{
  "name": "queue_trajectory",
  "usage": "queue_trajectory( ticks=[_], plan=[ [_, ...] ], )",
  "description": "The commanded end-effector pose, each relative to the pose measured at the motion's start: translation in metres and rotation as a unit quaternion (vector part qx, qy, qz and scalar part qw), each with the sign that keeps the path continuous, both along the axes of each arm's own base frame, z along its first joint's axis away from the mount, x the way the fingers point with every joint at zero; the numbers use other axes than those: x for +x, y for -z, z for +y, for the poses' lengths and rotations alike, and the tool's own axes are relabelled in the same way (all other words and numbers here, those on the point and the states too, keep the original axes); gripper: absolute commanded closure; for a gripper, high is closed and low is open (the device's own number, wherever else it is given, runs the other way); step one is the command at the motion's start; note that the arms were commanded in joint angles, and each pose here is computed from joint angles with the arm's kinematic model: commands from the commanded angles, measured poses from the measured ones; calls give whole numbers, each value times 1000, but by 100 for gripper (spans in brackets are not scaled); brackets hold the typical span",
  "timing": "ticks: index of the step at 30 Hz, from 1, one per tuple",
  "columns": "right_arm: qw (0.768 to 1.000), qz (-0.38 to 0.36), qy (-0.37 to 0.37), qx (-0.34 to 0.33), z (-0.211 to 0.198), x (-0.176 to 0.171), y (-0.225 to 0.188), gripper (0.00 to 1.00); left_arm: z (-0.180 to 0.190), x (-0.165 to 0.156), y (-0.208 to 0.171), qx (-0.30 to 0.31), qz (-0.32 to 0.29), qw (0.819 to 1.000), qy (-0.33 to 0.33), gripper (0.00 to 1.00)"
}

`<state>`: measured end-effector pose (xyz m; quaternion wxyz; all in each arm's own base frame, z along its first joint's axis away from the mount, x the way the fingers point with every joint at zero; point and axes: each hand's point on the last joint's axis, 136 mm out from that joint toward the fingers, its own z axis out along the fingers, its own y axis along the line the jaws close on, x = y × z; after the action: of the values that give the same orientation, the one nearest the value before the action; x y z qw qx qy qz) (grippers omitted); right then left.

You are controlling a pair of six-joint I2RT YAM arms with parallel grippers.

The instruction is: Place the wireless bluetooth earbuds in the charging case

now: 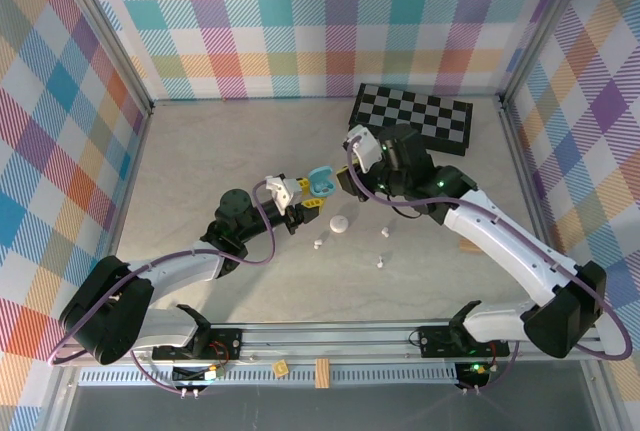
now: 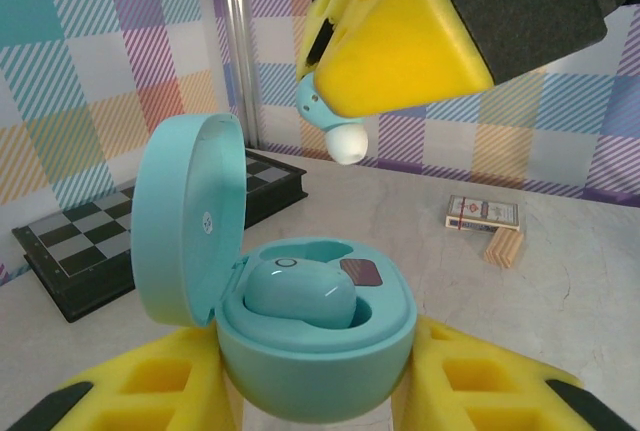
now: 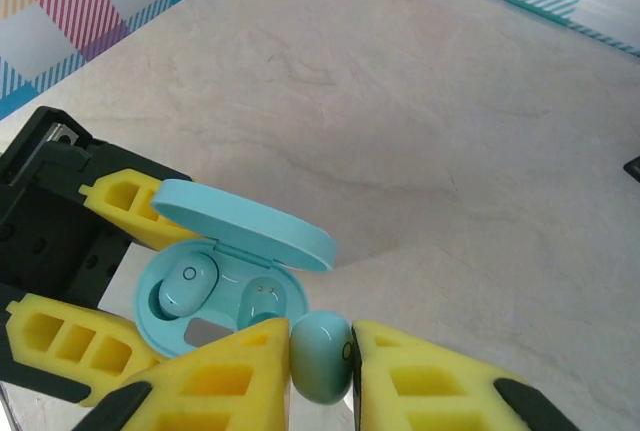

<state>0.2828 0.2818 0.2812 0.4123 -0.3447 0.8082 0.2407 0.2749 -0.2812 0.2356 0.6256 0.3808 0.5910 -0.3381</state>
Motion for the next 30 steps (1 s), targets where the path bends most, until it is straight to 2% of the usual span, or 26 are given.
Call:
queue_trajectory(
  ticks=[1,27,30],
  plan=[
    [999,-18,-30,10,14,-1,-14,78,-1,-2,-27,-27,-33,999,10,64],
    [997,21,-70,-10,24,-14,11,78,-2,-4,-38,-32,-40,999,17,64],
    [997,22,-73,-8,25,-16,9,75,-2,-5,-39,-32,-41,999,17,64]
  ],
)
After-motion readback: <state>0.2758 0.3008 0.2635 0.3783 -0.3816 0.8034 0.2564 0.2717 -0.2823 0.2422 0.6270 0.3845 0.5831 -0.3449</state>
